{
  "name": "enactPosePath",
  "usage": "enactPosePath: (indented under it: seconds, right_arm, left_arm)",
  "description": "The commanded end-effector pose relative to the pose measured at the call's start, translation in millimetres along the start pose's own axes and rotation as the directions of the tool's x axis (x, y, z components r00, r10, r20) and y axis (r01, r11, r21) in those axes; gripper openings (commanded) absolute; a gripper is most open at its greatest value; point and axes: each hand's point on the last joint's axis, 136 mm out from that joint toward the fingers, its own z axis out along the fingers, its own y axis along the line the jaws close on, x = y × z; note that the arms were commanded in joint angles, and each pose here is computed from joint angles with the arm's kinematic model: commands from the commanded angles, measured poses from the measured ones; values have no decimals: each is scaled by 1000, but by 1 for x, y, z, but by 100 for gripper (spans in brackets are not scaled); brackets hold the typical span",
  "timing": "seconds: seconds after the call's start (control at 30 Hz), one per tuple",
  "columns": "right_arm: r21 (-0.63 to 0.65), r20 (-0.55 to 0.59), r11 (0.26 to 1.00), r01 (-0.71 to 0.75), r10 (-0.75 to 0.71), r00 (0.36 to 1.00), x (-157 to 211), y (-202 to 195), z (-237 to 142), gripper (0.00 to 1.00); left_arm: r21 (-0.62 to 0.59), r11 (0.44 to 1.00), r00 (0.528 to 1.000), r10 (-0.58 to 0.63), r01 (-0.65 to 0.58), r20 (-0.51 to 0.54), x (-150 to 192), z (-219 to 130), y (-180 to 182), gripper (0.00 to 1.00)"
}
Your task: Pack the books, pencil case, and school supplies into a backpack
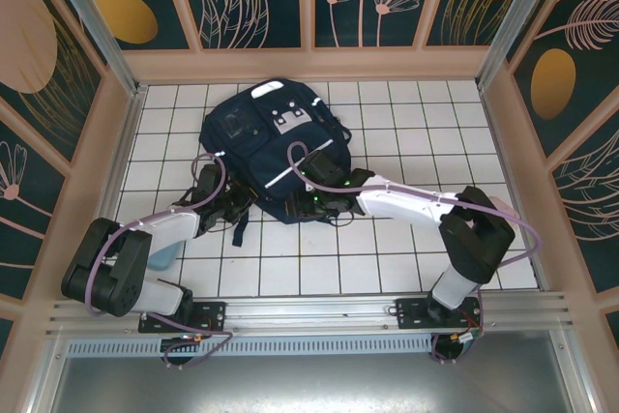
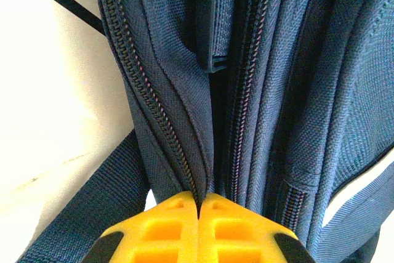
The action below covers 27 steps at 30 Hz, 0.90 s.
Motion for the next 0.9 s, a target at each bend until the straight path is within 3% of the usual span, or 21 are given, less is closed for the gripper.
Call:
enactPosePath:
  seconds: [0.0,0.27,0.53,0.77,0.87]
  right_arm:
    - [22,5,999,-31,31,1000,-1,8,4,43]
    - [186,54,974,-131,123,991,-2,5,20,43]
    - [225,35,961,-163,160,987,3,6,41,41]
    - [304,58,937,-173,163,985,-1,-4,48,32]
    - [356,65,920,-167,154,986,1,-11,44,22]
  left_arm:
    - [18,1000,999,22,-23,45,-13,-3,-9,2]
    - [27,999,999,29,-30,35,-12,-3,-12,2]
    - [28,999,999,32,-33,31,-11,-2,-11,3]
    - [27,999,999,29,-30,32,-11,-2,-11,3]
    - [17,1000,999,25,-26,42,-12,-3,-8,3]
